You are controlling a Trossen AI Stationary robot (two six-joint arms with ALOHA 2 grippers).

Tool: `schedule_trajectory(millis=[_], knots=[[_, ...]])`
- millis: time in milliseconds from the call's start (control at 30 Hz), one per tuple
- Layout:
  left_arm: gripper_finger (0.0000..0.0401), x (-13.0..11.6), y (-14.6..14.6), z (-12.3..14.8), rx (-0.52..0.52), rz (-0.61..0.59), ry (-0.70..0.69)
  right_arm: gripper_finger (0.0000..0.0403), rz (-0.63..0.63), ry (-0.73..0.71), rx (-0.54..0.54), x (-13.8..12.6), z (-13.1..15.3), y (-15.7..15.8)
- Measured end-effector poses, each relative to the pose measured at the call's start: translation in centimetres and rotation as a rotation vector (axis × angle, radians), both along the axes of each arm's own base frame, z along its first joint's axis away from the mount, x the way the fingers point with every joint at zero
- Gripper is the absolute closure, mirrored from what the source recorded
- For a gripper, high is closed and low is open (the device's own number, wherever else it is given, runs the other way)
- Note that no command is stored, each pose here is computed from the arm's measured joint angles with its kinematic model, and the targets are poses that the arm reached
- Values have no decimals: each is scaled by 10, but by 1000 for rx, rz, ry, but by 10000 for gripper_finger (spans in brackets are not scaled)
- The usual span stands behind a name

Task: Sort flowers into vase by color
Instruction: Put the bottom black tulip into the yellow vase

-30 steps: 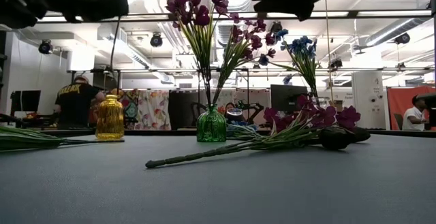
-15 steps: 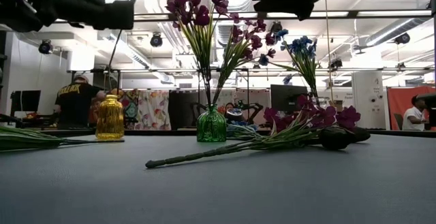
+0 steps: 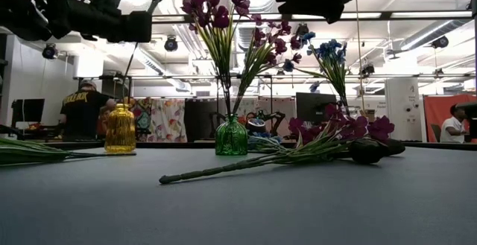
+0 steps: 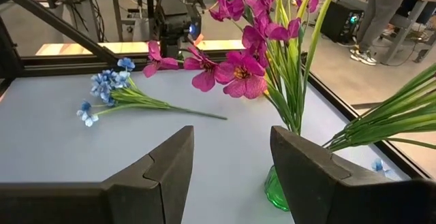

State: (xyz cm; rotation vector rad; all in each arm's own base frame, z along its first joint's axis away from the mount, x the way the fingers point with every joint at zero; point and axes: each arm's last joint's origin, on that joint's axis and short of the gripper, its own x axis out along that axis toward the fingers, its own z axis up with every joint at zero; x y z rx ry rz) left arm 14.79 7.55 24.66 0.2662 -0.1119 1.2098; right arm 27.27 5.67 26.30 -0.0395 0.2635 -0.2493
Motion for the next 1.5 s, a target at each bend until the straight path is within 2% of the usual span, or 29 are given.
schedule_trajectory(millis=[200, 400, 1000, 1500], knots=[[392, 4, 2, -5, -32, -7, -15, 216, 0, 1, -1, 0, 0, 0], [386, 5, 4, -11, -79, 84, -8, 216, 0, 4, -2, 0, 0, 0], [383, 12, 6, -35, -164, 65, 10, 216, 0, 4, -1, 0, 0, 0], [383, 16, 8, -42, -196, 66, -3, 216, 0, 4, -2, 0, 0, 0]])
